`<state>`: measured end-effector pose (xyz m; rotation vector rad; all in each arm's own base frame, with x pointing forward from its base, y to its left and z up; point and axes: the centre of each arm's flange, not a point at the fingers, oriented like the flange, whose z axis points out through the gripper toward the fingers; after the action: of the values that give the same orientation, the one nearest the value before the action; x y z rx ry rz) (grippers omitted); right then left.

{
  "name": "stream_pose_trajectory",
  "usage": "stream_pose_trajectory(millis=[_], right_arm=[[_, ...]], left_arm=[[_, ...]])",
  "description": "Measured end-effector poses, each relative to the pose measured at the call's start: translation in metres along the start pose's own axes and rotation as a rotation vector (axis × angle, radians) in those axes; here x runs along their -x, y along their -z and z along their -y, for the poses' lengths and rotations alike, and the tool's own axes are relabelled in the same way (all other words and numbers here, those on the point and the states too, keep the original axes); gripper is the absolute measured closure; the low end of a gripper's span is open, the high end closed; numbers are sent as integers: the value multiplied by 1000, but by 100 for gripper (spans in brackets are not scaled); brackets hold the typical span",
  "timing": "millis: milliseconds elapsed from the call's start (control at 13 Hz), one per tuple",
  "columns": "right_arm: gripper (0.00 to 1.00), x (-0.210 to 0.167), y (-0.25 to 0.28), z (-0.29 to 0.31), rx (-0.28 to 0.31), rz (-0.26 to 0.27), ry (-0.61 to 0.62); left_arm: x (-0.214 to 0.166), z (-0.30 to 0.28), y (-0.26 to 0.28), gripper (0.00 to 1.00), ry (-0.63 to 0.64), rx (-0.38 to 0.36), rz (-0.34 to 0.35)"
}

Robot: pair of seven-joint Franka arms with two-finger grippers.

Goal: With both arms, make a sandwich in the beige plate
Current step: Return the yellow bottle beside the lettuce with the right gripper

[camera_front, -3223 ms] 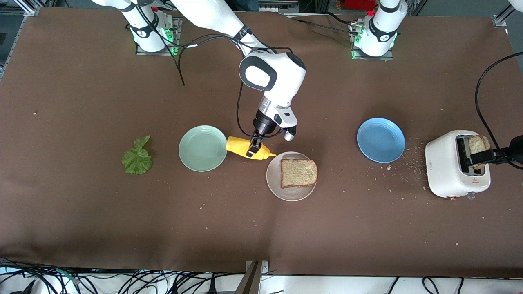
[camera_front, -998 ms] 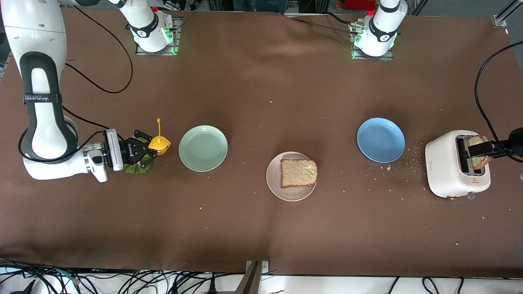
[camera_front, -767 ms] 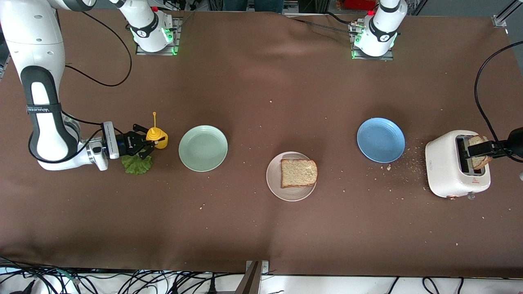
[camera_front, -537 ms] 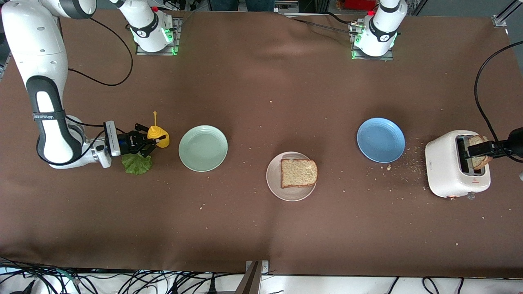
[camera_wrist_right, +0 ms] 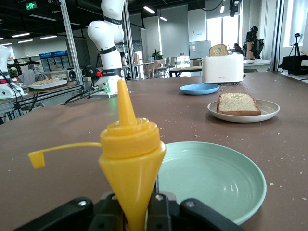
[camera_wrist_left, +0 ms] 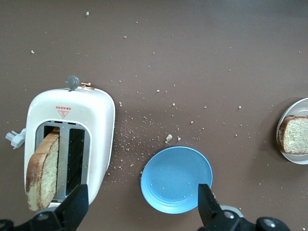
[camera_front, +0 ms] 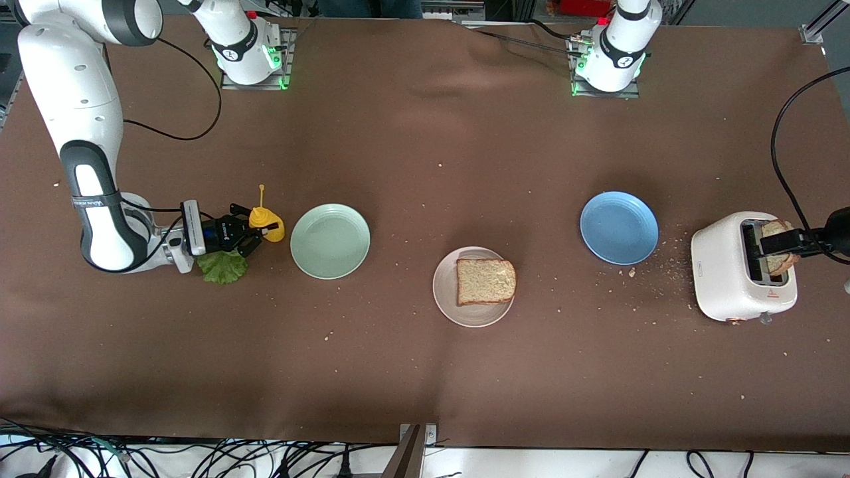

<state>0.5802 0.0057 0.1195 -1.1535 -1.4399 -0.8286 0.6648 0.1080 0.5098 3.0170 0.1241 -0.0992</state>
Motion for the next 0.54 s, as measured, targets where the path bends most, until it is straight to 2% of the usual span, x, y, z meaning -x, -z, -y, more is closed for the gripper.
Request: stream_pose_trajectory(millis=[153,307,537], right_arm=[[56,0,6,0,10,1,-1],[33,-1,23,4,22,25,-33],[1,-28,63,2,13,127,-140]], left_arm=[[0,0,0,0,0,0,0],[0,0,0,0,0,0,0],[0,-1,0,0,-1,0,0]])
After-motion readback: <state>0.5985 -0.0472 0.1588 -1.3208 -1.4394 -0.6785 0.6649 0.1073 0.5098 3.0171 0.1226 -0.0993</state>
